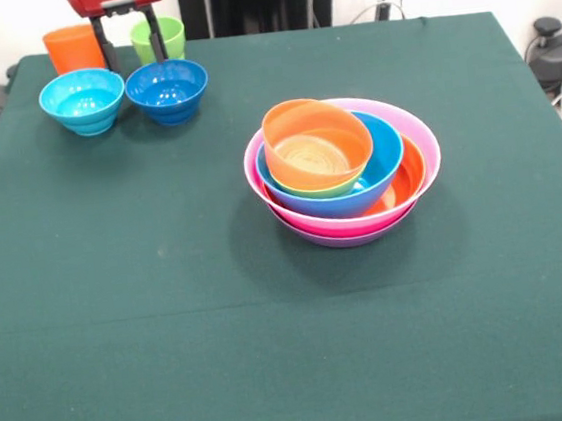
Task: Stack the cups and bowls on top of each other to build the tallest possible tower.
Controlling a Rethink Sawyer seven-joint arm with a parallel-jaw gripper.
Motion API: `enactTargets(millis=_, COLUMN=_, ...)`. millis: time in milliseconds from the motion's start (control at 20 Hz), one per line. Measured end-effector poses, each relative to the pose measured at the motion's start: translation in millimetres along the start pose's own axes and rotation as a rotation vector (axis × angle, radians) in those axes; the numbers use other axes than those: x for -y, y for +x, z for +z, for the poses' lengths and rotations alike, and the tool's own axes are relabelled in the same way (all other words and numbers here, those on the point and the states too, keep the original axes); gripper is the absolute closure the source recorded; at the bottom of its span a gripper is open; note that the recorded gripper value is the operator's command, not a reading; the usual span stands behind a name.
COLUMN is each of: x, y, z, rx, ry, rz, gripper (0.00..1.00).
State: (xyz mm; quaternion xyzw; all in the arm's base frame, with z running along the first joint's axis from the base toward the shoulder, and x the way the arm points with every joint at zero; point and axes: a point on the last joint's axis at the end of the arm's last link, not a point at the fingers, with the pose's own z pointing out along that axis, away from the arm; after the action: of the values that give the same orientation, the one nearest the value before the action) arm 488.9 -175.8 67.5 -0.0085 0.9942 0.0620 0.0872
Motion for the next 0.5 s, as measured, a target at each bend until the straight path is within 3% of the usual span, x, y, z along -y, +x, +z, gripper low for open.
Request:
enactTargets(millis=300, x=3.7, y=7.5, z=-5.0, rx=-0.006, ry=0.008, rz=0.002, gripper=0.0)
enactTargets(millis=500, x=9.3, y=8.3, z=-14.3, rx=-0.002, ry=0.035, rz=-0.003, gripper=0.0)
